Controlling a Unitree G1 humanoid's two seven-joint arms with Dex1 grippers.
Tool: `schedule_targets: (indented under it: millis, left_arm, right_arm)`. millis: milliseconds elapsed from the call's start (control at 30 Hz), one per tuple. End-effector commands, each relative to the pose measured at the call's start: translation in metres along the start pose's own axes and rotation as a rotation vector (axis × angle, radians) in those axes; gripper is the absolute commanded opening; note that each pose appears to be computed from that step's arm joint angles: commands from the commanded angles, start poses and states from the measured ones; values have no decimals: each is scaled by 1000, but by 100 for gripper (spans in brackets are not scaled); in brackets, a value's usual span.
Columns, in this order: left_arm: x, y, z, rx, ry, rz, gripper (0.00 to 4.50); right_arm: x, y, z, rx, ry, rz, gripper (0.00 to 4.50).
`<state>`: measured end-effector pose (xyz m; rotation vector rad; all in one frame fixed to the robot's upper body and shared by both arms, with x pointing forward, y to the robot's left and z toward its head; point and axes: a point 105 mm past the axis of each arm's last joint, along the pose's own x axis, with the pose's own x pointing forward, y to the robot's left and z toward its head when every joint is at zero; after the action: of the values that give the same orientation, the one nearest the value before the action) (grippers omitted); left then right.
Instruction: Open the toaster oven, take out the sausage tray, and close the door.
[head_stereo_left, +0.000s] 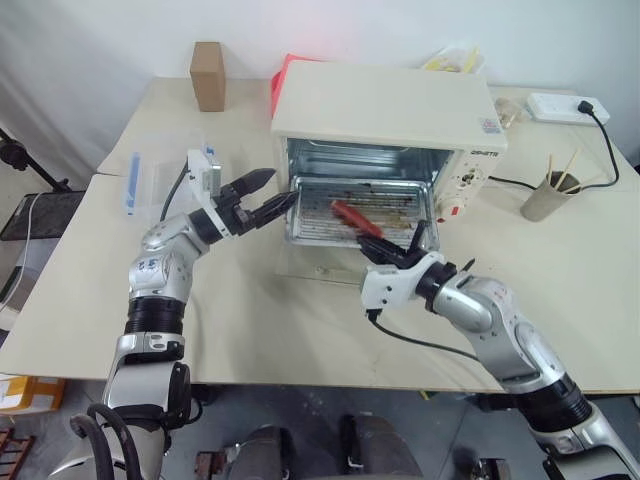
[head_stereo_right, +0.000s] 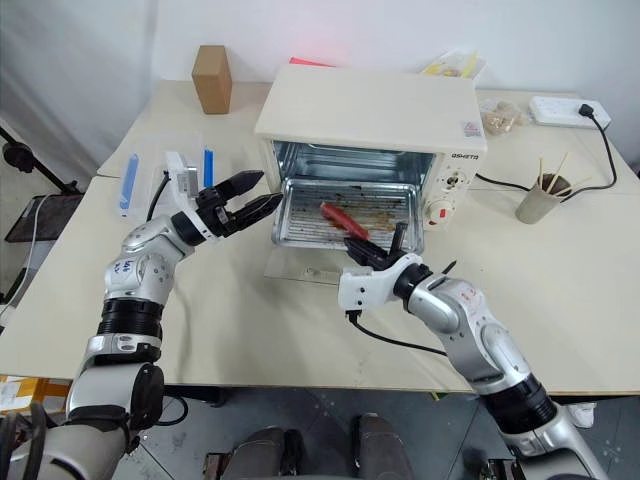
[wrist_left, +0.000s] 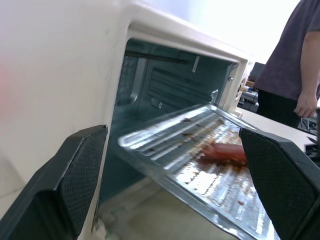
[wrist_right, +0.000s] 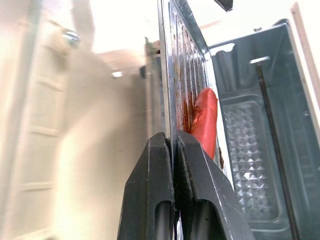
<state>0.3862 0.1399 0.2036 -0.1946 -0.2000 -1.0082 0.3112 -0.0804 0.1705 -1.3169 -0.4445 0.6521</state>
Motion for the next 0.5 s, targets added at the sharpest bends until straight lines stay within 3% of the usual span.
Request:
schedule_targets:
  millis: [33, 233, 400, 500]
  left_arm:
    - [-14, -3, 12, -33, -12, -7, 450]
    - [-41, -11, -6, -396, 207, 58, 450]
    - [-52, -32, -2, -700, 268, -5, 450]
    - [-47, -35, -5, -777, 287, 14, 450]
  right_arm:
    - [-14, -14, 12, -41, -20, -49, 14]
    - [-24, -6, 20, -38, -47, -22, 14]
    - [-17, -4, 28, -50, -121, -1, 14]
    - [-14, -2, 34, -58, -182, 14, 14]
